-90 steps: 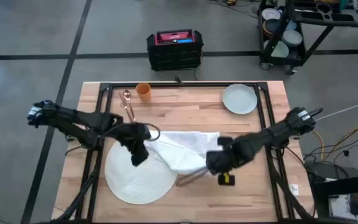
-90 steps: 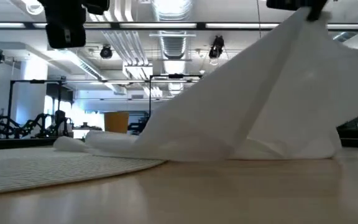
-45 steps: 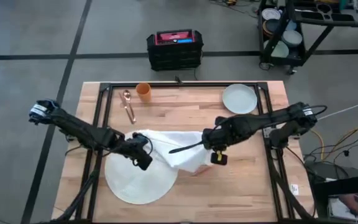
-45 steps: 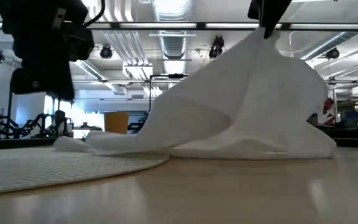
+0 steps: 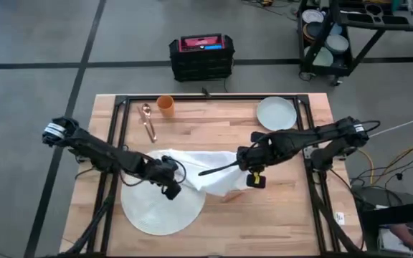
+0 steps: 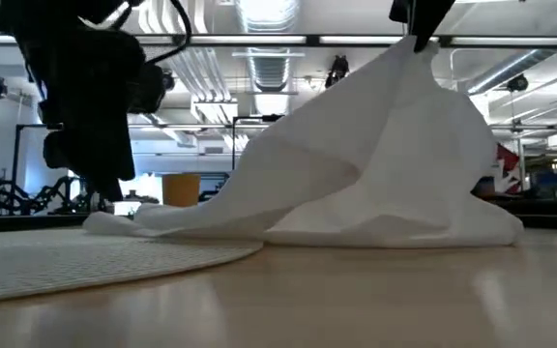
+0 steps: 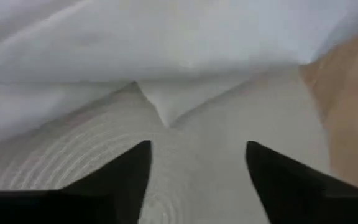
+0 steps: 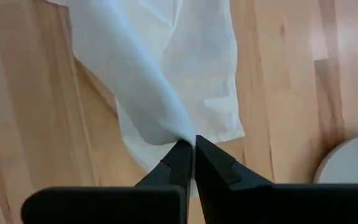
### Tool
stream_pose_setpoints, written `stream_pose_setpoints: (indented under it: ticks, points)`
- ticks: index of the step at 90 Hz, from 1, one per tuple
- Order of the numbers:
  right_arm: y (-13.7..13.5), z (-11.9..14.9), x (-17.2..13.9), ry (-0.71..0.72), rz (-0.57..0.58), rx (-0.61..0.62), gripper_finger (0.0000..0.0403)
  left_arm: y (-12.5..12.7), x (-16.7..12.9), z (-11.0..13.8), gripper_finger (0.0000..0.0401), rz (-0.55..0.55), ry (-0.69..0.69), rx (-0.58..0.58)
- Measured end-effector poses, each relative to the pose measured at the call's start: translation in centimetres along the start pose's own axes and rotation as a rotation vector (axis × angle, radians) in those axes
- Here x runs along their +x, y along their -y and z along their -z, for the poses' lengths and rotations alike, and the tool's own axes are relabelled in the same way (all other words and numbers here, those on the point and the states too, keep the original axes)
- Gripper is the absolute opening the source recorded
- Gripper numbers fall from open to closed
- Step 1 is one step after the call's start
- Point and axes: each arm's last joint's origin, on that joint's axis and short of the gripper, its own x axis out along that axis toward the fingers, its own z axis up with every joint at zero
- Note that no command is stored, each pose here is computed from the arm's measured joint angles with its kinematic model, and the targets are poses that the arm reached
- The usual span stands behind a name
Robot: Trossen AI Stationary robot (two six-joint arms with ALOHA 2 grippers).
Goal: Set table place
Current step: Fold the white napkin
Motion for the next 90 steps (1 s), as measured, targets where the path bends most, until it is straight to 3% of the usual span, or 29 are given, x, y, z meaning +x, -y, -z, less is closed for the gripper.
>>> stream_pose_setpoints:
  ticks: [13, 29, 42, 64, 90]
  points:
    - [0.1, 0.0, -0.1, 0.006, 0.006, -0.008, 0.0, 0.5, 2.1, 0.0, 0.0304, -0.059, -0.035, 0.004]
    - [0.1, 0.1, -0.2, 0.009, 0.005, -0.011, 0.0, 1.7, 3.4, -0.8, 0.0288, -0.091, -0.035, 0.004]
    - [0.1, 0.1, -0.3, 0.012, 0.004, -0.025, 0.0, 2.4, 3.2, -1.6, 0.0271, -0.141, 0.013, 0.014]
    - [0.1, 0.1, -0.3, 0.014, 0.003, -0.044, 0.0, 3.0, 2.0, -2.9, 0.0279, -0.191, 0.041, 0.077]
    - [0.4, 0.0, -0.3, 0.012, 0.003, -0.023, 0.0, 2.6, 3.1, -2.5, 0.0275, -0.217, 0.024, 0.109]
